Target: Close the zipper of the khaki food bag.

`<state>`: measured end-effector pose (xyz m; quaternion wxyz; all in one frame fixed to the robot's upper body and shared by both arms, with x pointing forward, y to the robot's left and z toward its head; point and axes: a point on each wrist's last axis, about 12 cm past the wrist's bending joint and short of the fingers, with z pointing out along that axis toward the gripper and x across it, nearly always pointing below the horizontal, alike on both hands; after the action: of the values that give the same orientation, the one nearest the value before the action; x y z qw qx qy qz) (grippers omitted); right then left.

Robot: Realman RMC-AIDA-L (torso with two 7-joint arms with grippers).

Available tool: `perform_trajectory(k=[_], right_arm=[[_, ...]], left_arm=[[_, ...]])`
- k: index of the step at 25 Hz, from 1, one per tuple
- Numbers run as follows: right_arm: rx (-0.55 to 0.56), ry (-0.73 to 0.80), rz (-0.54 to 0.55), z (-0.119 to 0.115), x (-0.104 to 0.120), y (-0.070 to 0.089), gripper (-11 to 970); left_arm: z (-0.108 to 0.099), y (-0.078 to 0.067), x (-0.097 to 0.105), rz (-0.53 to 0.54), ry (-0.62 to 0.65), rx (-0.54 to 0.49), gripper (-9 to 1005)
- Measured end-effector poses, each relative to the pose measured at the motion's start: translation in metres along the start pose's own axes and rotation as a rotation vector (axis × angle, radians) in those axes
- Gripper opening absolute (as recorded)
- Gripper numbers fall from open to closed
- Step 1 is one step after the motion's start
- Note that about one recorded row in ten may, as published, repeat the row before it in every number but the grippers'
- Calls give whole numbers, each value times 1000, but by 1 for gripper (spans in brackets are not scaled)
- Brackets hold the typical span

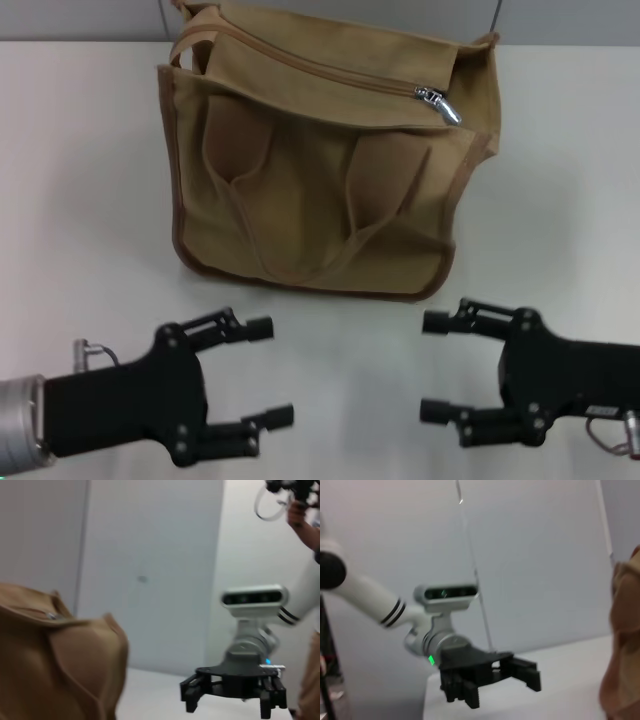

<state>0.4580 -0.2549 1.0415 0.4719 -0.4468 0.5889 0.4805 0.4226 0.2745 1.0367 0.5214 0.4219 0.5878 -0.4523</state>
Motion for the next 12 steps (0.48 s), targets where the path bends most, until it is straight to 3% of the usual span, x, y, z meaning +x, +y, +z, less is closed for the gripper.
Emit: perform_trajectory(k=[12], right_arm=[[-9, -2, -30, 7, 6, 5, 840]], left_arm=[[9, 0, 6, 33, 30, 1, 813]])
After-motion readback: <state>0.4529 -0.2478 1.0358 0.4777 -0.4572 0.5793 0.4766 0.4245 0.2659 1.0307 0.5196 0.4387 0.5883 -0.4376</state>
